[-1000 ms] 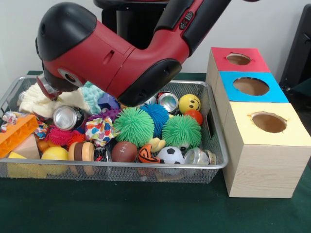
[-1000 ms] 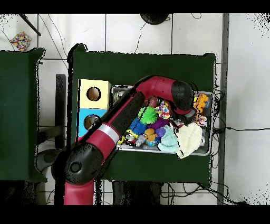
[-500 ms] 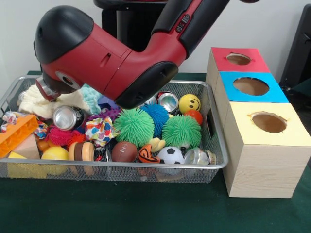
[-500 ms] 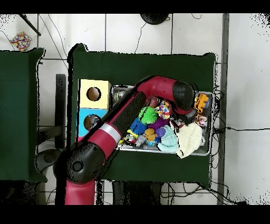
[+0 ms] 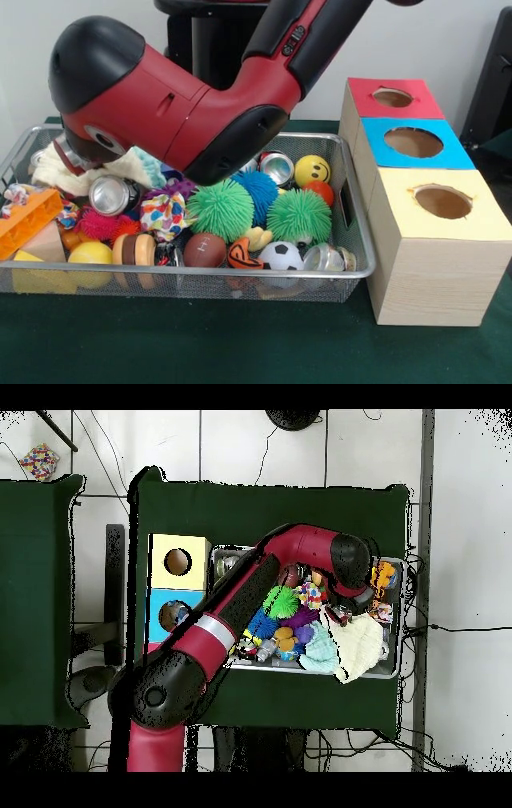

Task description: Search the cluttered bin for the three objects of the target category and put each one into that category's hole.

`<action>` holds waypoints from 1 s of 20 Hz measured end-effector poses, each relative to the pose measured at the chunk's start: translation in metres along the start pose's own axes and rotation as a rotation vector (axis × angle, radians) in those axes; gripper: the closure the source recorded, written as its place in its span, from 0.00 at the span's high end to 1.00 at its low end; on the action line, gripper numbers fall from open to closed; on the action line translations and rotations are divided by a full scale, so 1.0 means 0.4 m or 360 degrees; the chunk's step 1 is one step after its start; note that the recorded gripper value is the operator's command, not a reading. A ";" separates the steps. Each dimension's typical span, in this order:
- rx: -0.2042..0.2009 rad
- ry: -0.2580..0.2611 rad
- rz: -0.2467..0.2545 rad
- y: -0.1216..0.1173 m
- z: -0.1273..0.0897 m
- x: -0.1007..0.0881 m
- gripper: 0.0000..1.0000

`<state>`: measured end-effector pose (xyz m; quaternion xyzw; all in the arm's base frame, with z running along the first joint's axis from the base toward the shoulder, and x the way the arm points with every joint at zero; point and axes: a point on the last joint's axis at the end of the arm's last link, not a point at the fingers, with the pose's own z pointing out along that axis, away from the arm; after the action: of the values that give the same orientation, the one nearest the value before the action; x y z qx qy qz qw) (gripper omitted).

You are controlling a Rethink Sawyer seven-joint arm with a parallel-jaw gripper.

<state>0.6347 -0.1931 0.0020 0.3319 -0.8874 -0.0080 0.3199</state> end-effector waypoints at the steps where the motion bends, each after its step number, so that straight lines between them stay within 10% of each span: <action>1: 0.0001 -0.0002 -0.0003 0.000 -0.001 -0.003 0.00; 11: 0.0006 -0.0020 -0.0019 -0.001 -0.005 -0.019 0.00; 20: -0.0027 -0.0280 0.0024 0.010 -0.115 -0.002 0.00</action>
<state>0.6593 -0.1803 0.0391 0.3206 -0.9143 -0.0423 0.2437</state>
